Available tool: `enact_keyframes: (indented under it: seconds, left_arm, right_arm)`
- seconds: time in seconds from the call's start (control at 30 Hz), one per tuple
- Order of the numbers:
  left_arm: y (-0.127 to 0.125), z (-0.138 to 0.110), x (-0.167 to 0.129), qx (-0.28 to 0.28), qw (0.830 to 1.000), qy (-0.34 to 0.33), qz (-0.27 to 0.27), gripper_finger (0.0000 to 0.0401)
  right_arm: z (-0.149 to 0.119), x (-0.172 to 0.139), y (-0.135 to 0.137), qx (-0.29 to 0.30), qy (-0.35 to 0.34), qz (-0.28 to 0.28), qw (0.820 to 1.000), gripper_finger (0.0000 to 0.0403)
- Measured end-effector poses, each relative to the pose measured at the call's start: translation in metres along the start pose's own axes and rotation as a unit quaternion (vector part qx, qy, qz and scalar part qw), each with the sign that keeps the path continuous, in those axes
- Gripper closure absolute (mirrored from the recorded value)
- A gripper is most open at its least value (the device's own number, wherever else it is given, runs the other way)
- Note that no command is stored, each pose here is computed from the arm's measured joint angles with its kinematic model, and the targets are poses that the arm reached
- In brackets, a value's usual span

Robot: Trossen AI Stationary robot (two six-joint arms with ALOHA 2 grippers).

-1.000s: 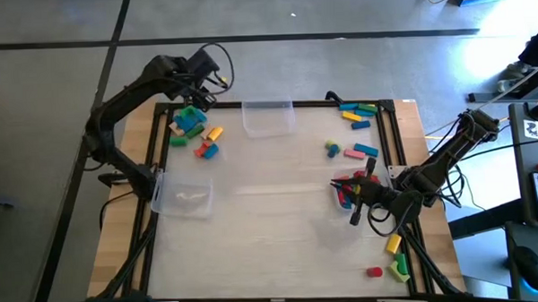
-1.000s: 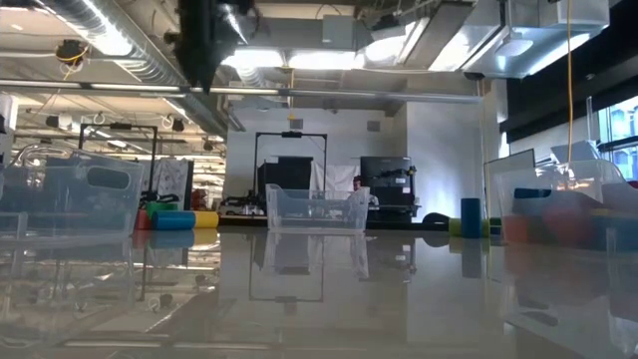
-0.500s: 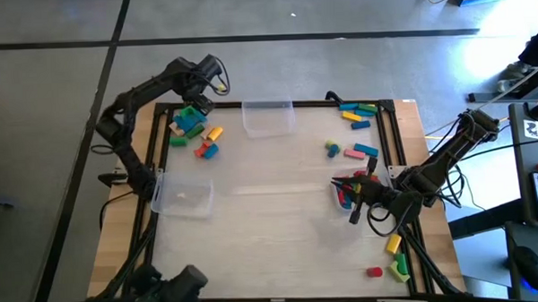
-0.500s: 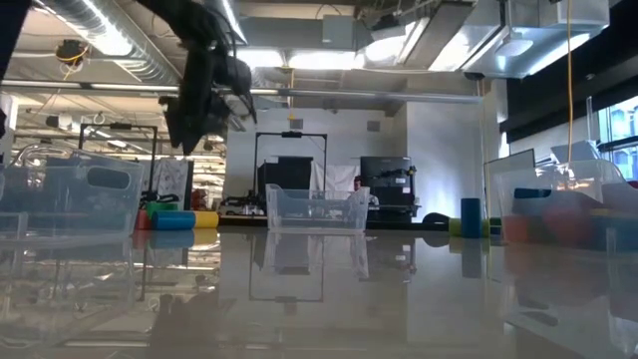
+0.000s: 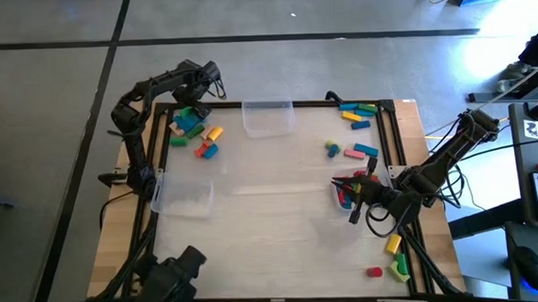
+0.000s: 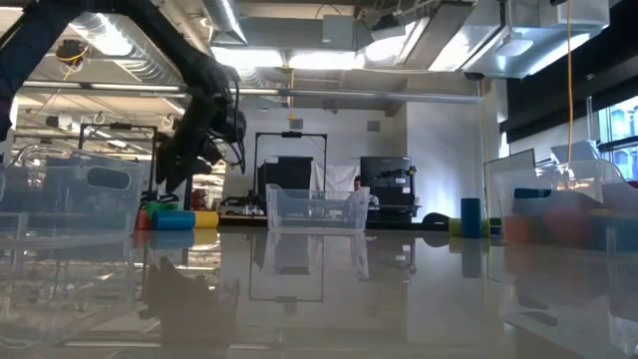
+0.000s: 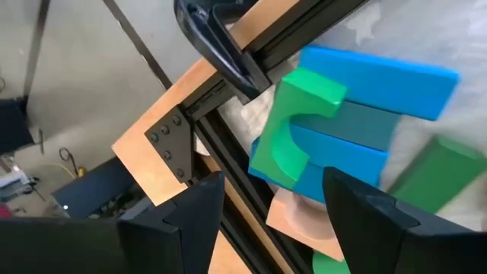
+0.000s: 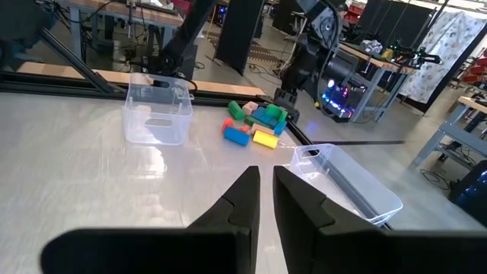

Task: Sort blocks by size
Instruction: Put the green arch block into the bottom right transparent bin

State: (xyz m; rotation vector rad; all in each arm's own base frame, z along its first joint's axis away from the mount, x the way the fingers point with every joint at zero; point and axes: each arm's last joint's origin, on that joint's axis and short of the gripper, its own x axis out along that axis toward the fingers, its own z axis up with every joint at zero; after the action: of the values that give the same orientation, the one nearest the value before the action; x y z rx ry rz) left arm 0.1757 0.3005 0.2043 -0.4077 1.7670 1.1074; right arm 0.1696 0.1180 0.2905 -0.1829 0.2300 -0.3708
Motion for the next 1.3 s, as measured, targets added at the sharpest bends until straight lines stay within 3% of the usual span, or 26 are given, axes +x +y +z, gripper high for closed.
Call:
enact_keyframes:
  seconds: [0.4,0.87,1.07,1.3]
  left_arm:
    - [0.01,0.01,0.027,-0.023,0.999,0.015,-0.021,0.0182]
    - [0.013,0.017,0.034,-0.05,0.996,-0.01,-0.071,0.0182]
    - [0.013,0.017,0.035,-0.055,0.991,-0.011,-0.121,0.0182]
    - [0.006,0.017,0.048,-0.056,0.991,0.01,-0.124,0.0182]
  right_arm:
    - [0.0,0.0,0.0,0.0,0.0,0.001,1.0,0.0363]
    - [-0.001,0.0,0.0,-0.004,0.003,0.007,1.0,0.0363]
    - [-0.002,0.0,0.001,-0.005,0.007,0.018,1.0,0.0363]
    - [-0.002,0.0,0.001,-0.003,0.008,0.024,1.0,0.0363]
